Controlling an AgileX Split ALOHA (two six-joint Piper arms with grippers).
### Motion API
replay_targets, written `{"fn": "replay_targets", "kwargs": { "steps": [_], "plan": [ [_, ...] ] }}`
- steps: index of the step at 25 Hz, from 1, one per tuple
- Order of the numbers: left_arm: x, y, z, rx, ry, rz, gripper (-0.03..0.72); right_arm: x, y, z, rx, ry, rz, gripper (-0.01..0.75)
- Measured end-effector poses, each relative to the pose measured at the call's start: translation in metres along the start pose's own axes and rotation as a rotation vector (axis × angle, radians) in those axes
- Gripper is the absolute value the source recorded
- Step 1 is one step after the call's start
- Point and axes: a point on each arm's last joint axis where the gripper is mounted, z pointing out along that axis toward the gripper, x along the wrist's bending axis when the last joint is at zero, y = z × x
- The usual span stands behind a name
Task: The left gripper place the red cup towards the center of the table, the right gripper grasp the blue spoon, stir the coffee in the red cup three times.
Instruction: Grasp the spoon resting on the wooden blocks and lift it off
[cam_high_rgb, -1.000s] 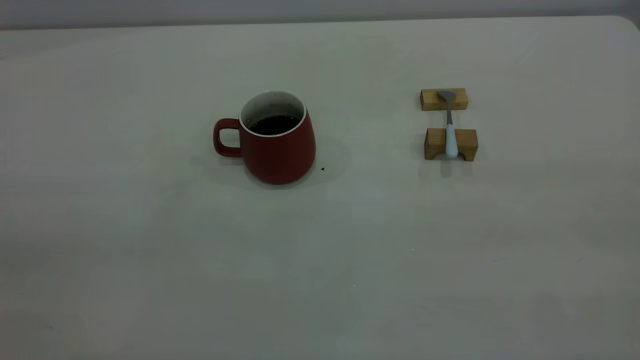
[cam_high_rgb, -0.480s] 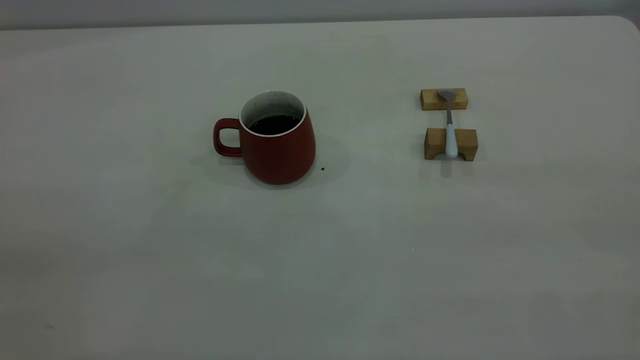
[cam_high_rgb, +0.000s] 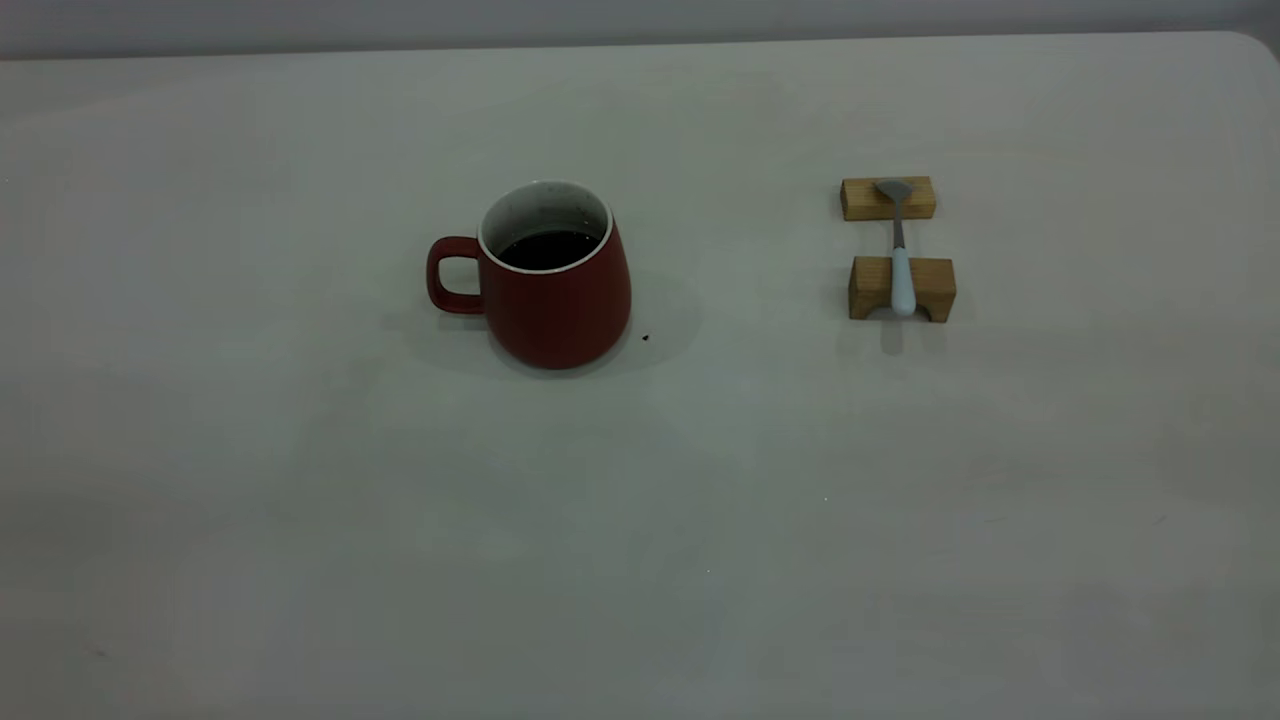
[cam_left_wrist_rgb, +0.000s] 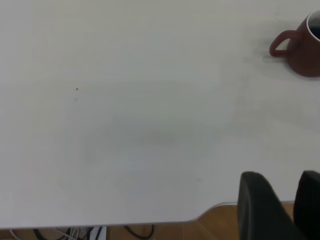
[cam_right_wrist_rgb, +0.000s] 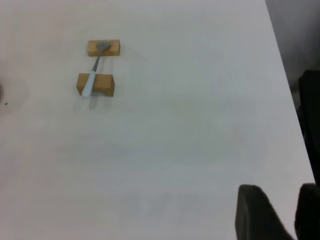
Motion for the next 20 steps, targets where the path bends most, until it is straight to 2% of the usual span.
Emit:
{"fn": "replay_targets", "kwargs": {
  "steps": [8, 13, 16, 20],
  "plan": [
    [0.0, 0.0, 0.0, 0.0, 0.0, 0.0, 0.246, 0.001, 0.002, -0.001, -0.003, 0.007, 0.007, 0.237],
    [0.0, 0.0, 0.0, 0.0, 0.0, 0.0, 0.246, 0.001, 0.035, 0.003, 0.07, 0.023, 0.031, 0.267],
    [0.0, 0.0, 0.0, 0.0, 0.0, 0.0, 0.246, -0.001, 0.067, 0.028, 0.16, 0.02, 0.039, 0.355],
    [0.0, 0.0, 0.0, 0.0, 0.0, 0.0, 0.246, 0.0, 0.105, 0.084, 0.322, 0.043, 0.064, 0.522]
  ]
}}
